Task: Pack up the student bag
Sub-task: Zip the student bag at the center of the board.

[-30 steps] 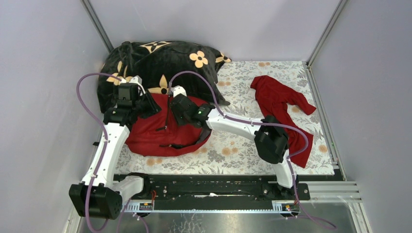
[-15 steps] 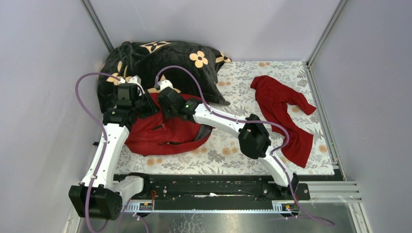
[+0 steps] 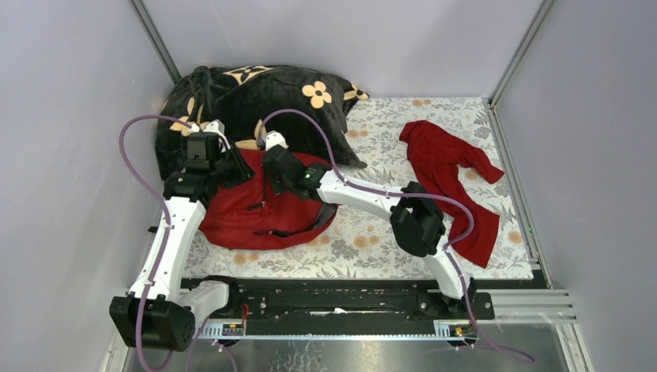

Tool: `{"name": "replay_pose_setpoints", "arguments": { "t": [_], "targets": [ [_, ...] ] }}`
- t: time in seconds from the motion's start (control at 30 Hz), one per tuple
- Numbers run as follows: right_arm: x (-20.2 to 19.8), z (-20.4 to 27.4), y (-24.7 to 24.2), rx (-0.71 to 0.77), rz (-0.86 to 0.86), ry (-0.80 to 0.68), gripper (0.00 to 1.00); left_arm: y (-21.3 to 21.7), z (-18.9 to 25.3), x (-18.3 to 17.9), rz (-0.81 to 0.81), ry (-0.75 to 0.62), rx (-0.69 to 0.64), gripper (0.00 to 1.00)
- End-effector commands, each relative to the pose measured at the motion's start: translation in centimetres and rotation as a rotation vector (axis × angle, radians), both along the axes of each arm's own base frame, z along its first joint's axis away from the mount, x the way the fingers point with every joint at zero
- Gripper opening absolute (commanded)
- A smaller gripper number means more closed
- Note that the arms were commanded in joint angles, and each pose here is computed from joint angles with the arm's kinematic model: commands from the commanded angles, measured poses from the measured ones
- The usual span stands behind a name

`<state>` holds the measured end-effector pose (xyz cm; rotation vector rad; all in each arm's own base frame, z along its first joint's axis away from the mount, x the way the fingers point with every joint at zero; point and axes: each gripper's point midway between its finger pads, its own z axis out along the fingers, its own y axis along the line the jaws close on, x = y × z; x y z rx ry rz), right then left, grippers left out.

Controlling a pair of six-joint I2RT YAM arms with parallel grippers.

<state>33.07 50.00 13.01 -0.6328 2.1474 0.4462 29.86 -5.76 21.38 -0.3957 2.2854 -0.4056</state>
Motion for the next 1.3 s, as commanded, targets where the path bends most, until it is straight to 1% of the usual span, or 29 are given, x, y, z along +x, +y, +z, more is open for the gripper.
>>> {"name": "replay_pose_setpoints", "arguments": {
  "t": [0.0, 0.03, 0.07, 0.1, 0.13, 0.17, 0.2, 0.23, 0.27, 0.3, 0.37, 0.4, 0.43, 0.47, 0.5, 0.57, 0.6, 0.63, 0.67, 0.83, 0.97, 1.13, 1.2, 1.27],
  "targets": [
    [-1.2, 2.0, -1.8, 0.012, 0.008, 0.018, 0.0, 0.1, 1.7, 0.6, -0.005, -0.056, 0.005, 0.38],
    [-1.4, 2.0, -1.9, 0.01, 0.016, 0.026, 0.01, 0.1, 1.6, 0.6, -0.005, -0.055, 0.003, 0.38],
    [-1.6, 2.1, -2.1, 0.009, 0.018, 0.031, 0.17, 0.1, 1.6, 0.6, -0.006, -0.053, 0.0, 0.38],
    [-1.9, 2.1, -2.4, 0.009, 0.022, 0.034, 0.35, 0.0, 1.6, 0.6, -0.007, -0.054, -0.002, 0.38],
    [-2.1, 2.1, -2.6, 0.01, 0.027, 0.036, 0.49, 0.0, 1.6, 0.6, -0.008, -0.054, -0.002, 0.38],
    [-2.3, 2.1, -2.9, 0.007, 0.027, 0.042, 0.61, 0.0, 1.6, 0.6, -0.009, -0.054, -0.003, 0.38],
    [-2.7, 1.7, -3.2, -0.002, 0.03, 0.053, 0.69, 0.0, 1.6, 0.6, -0.009, -0.055, -0.002, 0.38],
    [-3.0, 1.2, -3.5, -0.013, 0.033, 0.069, 0.74, 0.0, 1.5, 0.6, -0.01, -0.054, -0.002, 0.38],
    [-3.3, 0.5, -3.9, -0.026, 0.028, 0.088, 0.78, 0.0, 1.4, 0.5, -0.011, -0.052, -0.004, 0.38],
    [-3.7, -0.4, -4.3, -0.033, 0.016, 0.108, 0.79, -0.1, 1.4, 0.5, -0.011, -0.052, -0.006, 0.38],
    [-4.3, -1.7, -4.8, -0.037, 0.005, 0.151, 0.77, -0.2, 1.3, 0.6, -0.013, -0.053, -0.015, 0.38],
    [-4.6, -2.1, -4.8, -0.026, 0.005, 0.174, 0.71, -0.3, 1.2, 0.6, -0.015, -0.052, -0.019, 0.38],
    [-5.1, -2.5, -4.8, -0.014, 0.007, 0.199, 0.59, -0.4, 1.2, 0.6, -0.019, -0.051, -0.023, 0.38],
    [-5.3, -2.8, -5.0, -0.011, 0.002, 0.215, 0.45, -0.5, 1.1, 0.6, -0.022, -0.049, -0.028, 0.38],
    [-5.6, -3.1, -5.1, -0.009, 0.001, 0.231, 0.35, -0.5, 1.1, 0.6, -0.023, -0.05, -0.03, 0.38],
    [-6.0, -4.0, -5.6, -0.028, -0.005, 0.25, 0.21, -0.6, 1.2, 0.6, -0.026, -0.05, -0.035, 0.38],
    [-6.1, -4.5, -6.1, -0.041, -0.01, 0.257, 0.16, -0.7, 1.1, 0.6, -0.027, -0.049, -0.038, 0.38],
    [-6.2, -4.8, -6.5, -0.051, -0.016, 0.265, 0.07, -0.8, 1.2, 0.7, -0.031, -0.051, -0.041, 0.38],
    [-6.4, -5.2, -7.1, -0.059, -0.02, 0.277, 0.0, -0.9, 1.2, 0.6, -0.034, -0.051, -0.046, 0.38],
    [-5.9, -4.7, -10.8, -0.045, -0.076, 0.26, 0.0, -1.3, 0.7, 0.6, -0.048, -0.042, -0.068, 0.38],
    [-5.7, -4.9, -13.9, -0.043, -0.11, 0.278, 0.0, -1.8, -1.1, 0.2, -0.068, 0.005, -0.07, 0.38],
    [-6.4, -5.9, -16.1, -0.074, -0.13, 0.296, 0.0, -3.0, -2.3, -0.4, -0.1, 0.043, -0.077, 0.38],
    [-6.5, -5.4, -17.2, -0.071, -0.161, 0.276, 0.0, -3.9, -2.4, -0.6, -0.12, 0.048, -0.07, 0.39],
    [-6.2, -3.6, -18.3, -0.044, -0.195, 0.233, 0.0, -5.0, -2.4, -0.6, -0.145, 0.049, -0.063, 0.39]
  ]
}}
